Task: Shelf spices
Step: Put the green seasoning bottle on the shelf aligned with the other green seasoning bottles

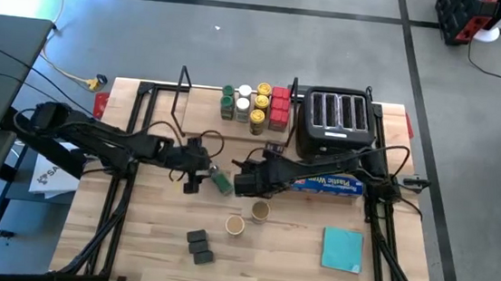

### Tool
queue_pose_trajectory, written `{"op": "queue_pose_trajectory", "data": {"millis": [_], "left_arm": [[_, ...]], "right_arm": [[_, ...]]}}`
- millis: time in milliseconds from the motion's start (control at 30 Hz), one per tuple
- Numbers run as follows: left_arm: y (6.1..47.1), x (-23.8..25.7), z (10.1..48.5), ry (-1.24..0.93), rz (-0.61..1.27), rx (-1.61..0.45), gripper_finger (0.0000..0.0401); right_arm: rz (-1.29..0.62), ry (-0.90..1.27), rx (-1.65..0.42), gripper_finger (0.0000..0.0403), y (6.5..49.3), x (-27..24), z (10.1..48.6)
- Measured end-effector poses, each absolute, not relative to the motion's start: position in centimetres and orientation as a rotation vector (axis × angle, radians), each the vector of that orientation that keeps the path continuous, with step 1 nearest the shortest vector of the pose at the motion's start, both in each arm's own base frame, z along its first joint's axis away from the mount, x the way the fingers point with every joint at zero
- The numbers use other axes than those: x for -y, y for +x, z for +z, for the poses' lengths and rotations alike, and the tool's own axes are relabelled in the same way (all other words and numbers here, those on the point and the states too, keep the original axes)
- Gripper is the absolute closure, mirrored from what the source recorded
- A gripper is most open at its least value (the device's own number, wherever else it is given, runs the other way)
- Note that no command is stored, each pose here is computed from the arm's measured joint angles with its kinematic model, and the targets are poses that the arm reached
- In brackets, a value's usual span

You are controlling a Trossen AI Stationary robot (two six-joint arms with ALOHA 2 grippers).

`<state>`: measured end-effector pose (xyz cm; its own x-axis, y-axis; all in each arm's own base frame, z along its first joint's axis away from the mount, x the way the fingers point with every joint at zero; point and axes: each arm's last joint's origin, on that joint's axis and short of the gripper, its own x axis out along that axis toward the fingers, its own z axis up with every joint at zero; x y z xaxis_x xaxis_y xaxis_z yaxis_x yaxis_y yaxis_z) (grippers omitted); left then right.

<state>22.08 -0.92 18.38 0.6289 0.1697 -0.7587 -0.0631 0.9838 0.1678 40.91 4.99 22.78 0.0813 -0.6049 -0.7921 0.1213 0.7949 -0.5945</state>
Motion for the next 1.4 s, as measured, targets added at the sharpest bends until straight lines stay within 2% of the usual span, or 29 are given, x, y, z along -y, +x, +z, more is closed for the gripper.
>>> {"op": "queue_pose_trajectory", "data": {"millis": [200, 433, 767, 933, 1167, 1300, 1400], "left_arm": [[22.6, 0.5, 18.7, 0.324, -0.012, -0.959, 0.0173], [25.1, -0.5, 18.1, 0.357, -0.088, -1.033, 0.0167], [27.7, -0.8, 17.4, 0.487, -0.191, -1.353, 0.0146], [28.8, -0.9, 15.6, 0.560, -0.209, -1.377, 0.0137], [29.4, -0.6, 14.1, 0.512, -0.253, -1.398, 0.0137], [29.3, -0.6, 14.2, 0.489, -0.216, -1.404, 0.0153], [29.1, -0.6, 14.3, 0.444, -0.187, -1.407, 0.0185]], "right_arm": [[-0.666, -0.474, -1.405, 0.0160, 39.6, -5.5, 23.7], [-0.648, -0.466, -1.377, 0.0160, 39.6, -6.2, 23.9], [-0.630, -0.444, -1.371, 0.0160, 39.8, -6.3, 23.8], [-0.621, -0.446, -1.359, 0.0160, 39.8, -6.8, 23.8], [-0.607, -0.484, -1.334, 0.0160, 39.5, -8.2, 23.9], [-0.613, -0.497, -1.324, 0.0160, 39.5, -8.3, 23.9], [-0.619, -0.501, -1.319, 0.0160, 39.5, -8.3, 23.9]]}}
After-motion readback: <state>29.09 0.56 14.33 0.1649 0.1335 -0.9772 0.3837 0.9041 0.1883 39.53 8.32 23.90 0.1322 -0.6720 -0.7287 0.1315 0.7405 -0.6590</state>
